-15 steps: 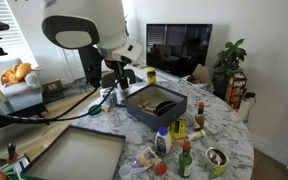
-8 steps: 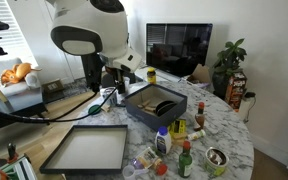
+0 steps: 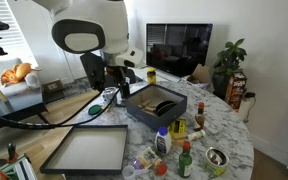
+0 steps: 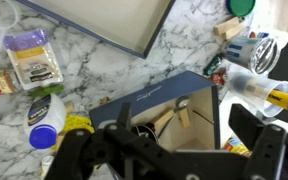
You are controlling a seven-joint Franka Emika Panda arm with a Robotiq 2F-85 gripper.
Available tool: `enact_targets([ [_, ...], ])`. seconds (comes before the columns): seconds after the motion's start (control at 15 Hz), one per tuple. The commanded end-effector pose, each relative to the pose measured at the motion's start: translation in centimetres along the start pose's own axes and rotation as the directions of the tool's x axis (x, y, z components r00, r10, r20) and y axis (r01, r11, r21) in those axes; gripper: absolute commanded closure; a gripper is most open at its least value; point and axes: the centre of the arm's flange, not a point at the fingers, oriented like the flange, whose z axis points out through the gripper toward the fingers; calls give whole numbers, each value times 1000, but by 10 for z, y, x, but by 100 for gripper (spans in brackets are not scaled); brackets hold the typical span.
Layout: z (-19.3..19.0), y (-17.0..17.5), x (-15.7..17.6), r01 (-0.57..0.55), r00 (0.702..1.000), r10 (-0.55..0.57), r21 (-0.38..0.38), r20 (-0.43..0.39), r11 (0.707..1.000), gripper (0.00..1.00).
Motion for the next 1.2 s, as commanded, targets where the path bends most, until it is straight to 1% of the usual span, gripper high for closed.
enact_targets([
  [0.0,-3,25,-24,-8,993,17,-76,120,997,0],
  [0.13,14,38,-34,-62,979,84,-124,183,990,0],
  [0.27,35,53,-42,-157,961,194,-189,198,969,0],
  [0.33,44,59,-46,-190,948,235,-208,214,959,0],
  [0.4,52,68,-49,-219,942,268,-234,204,947,0],
  [0.47,59,78,-50,-242,941,293,-265,170,933,0],
  [0.53,43,63,-44,-195,952,235,-202,195,960,0],
  [0.67,53,74,-48,-223,946,268,-232,184,947,0],
  [0.8,55,76,-48,-229,943,276,-237,184,944,0],
  [0.87,67,76,-46,-209,939,262,-237,224,949,0],
  [1.07,110,81,-55,-177,901,257,-244,349,953,0],
  [1.13,127,86,-61,-174,887,271,-272,374,946,0],
])
